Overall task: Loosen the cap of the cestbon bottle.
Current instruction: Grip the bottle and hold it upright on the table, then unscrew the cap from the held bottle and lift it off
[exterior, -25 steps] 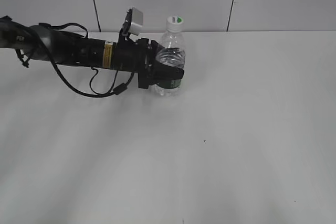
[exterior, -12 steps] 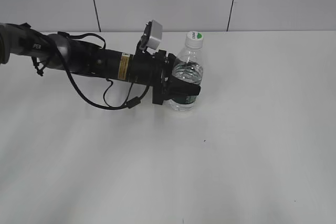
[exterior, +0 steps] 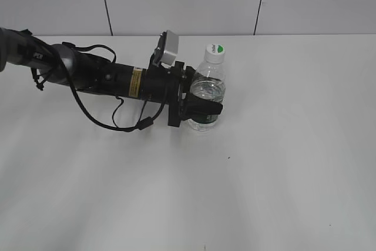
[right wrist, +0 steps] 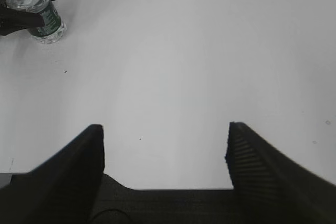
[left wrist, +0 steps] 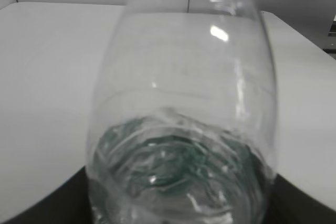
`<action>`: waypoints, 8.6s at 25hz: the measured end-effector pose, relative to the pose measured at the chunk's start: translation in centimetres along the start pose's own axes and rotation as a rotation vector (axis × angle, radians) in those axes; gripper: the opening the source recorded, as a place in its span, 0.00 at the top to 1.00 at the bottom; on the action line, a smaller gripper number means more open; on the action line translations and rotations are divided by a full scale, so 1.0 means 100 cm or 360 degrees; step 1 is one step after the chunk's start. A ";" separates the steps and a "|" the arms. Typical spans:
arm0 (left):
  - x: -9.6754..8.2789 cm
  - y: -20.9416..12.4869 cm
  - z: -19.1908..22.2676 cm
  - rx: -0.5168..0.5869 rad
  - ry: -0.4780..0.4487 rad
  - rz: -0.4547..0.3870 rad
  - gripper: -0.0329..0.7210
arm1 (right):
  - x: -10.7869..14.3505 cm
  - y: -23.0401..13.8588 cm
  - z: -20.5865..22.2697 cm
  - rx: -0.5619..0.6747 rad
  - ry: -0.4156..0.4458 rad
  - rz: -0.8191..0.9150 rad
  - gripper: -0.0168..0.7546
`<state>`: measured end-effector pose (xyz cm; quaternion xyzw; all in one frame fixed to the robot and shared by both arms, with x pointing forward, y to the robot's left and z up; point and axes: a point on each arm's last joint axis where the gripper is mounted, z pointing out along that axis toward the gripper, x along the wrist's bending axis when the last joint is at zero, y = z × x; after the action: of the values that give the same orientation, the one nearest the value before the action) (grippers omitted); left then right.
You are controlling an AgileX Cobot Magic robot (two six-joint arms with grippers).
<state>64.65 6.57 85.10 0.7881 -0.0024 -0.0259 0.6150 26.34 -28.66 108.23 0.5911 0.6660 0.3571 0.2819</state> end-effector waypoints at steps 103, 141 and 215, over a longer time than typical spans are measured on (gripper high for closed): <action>-0.004 -0.009 -0.001 -0.0123 0.0153 -0.0006 0.41 | 0.169 0.188 0.352 0.1096 0.0581 -0.0392 0.58; -0.004 -0.009 -0.001 -0.0122 0.0151 0.0007 0.41 | 0.168 0.188 0.352 0.0648 0.1168 -0.2169 0.59; -0.005 -0.009 -0.001 -0.0124 0.0142 -0.0053 0.41 | 0.172 0.187 0.350 0.1177 0.0417 0.0056 0.58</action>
<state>64.17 6.88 84.30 0.7638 0.0391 -0.0011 0.6443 62.79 -5.79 103.70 0.6135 0.7699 0.1704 -0.0437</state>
